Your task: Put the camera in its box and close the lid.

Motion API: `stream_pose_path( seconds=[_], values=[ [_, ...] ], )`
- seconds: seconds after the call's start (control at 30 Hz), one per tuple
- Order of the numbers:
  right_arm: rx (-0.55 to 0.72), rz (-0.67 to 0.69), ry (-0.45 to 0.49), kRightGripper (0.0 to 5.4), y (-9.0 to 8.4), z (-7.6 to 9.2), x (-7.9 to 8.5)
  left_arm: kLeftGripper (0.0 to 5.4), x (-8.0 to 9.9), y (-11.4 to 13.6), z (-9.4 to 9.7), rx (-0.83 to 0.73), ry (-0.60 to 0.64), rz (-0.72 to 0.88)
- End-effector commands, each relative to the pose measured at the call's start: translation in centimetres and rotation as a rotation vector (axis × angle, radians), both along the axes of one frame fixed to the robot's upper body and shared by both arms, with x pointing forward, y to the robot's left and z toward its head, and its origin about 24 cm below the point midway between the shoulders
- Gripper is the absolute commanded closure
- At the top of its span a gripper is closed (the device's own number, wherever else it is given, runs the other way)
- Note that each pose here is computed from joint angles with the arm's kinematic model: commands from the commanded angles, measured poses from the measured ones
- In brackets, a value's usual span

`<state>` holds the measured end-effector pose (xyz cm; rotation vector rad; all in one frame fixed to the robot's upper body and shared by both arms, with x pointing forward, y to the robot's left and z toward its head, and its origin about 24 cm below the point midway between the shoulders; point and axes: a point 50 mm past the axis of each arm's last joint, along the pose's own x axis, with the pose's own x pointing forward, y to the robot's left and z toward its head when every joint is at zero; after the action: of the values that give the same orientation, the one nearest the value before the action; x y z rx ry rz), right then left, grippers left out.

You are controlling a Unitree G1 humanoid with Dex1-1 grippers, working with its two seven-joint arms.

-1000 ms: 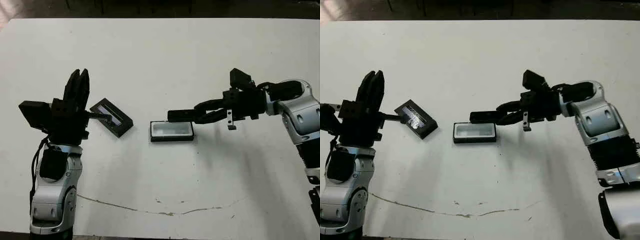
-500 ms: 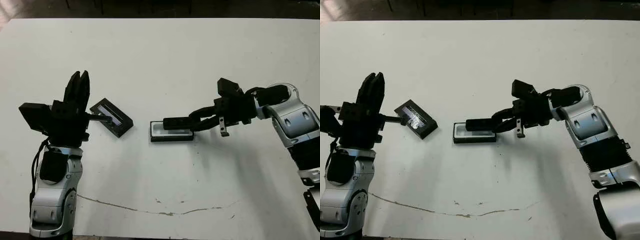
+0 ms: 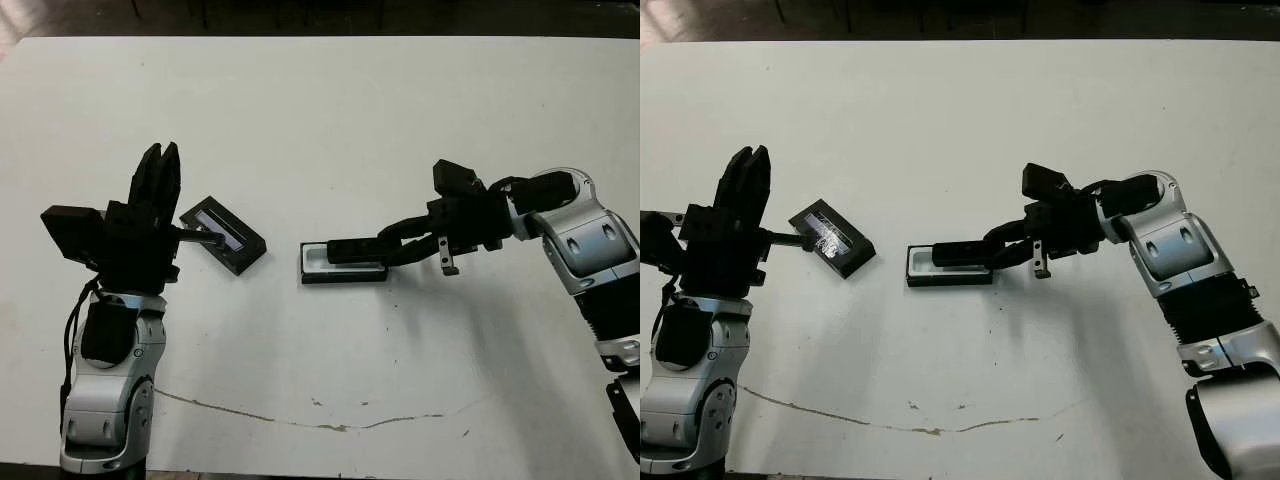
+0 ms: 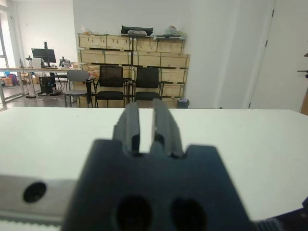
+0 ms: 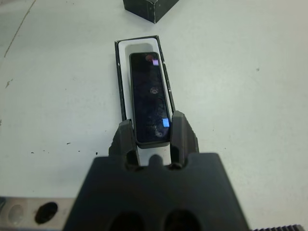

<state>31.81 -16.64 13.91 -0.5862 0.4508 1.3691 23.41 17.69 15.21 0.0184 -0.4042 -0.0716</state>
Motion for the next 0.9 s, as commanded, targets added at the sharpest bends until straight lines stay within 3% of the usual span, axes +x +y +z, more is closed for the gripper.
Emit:
stream_pose_path(
  seconds=[0.03,0.9],
  values=[
    [-0.022,-0.020,-0.010,5.40,-0.1,0.1,0.1,5.40,0.1,0.1,-0.5,0.009,0.035,0.006],
    [-0.050,0.073,0.026,5.40,1.5,0.5,-0.1,5.40,0.1,-0.1,-0.6,-0.002,0.034,0.006]
  ],
)
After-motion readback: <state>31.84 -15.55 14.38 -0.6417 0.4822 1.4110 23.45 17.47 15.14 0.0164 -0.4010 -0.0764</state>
